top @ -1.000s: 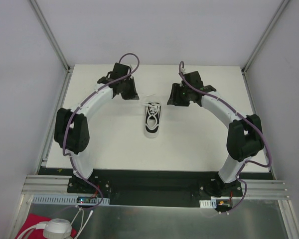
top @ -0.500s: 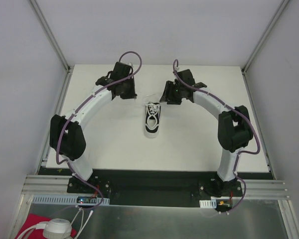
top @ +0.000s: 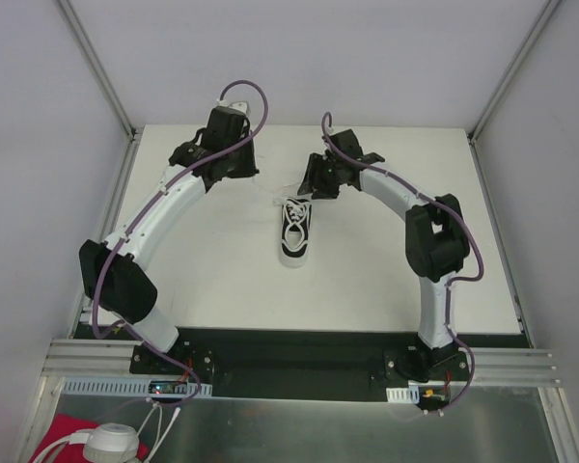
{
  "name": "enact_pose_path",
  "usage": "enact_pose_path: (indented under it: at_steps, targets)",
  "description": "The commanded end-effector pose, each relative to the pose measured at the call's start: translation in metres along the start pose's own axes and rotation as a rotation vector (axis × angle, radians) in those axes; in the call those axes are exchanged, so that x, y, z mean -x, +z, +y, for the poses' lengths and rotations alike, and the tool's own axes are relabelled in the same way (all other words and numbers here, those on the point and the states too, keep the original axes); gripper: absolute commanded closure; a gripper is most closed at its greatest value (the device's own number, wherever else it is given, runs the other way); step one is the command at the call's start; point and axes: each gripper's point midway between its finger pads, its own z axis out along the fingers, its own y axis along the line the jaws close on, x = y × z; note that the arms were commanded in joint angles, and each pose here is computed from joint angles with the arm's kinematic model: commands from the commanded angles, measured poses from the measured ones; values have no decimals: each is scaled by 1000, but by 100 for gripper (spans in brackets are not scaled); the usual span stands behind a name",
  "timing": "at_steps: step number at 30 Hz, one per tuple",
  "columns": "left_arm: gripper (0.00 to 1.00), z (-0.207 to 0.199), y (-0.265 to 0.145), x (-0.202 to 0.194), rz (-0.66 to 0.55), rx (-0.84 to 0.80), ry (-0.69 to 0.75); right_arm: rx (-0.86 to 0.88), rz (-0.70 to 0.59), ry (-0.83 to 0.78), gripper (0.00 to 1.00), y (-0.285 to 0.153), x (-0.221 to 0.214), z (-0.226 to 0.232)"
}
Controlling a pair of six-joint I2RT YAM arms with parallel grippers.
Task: Tie the shoes
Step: Cross the shoelace with the shoelace.
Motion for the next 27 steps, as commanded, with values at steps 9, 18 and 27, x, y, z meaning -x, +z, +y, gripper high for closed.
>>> enact_pose_path:
  at_steps: [9,18,27]
  targets:
    - [100,0,-30,31,-105,9,10,25,94,-26,57,18,-11,12]
    - [100,-1,-42,39,-140,10,13,5,95,-31,88,18,-12,7]
    - [100,4,-48,39,-152,23,14,35,-44,-83,99,-23,20,30]
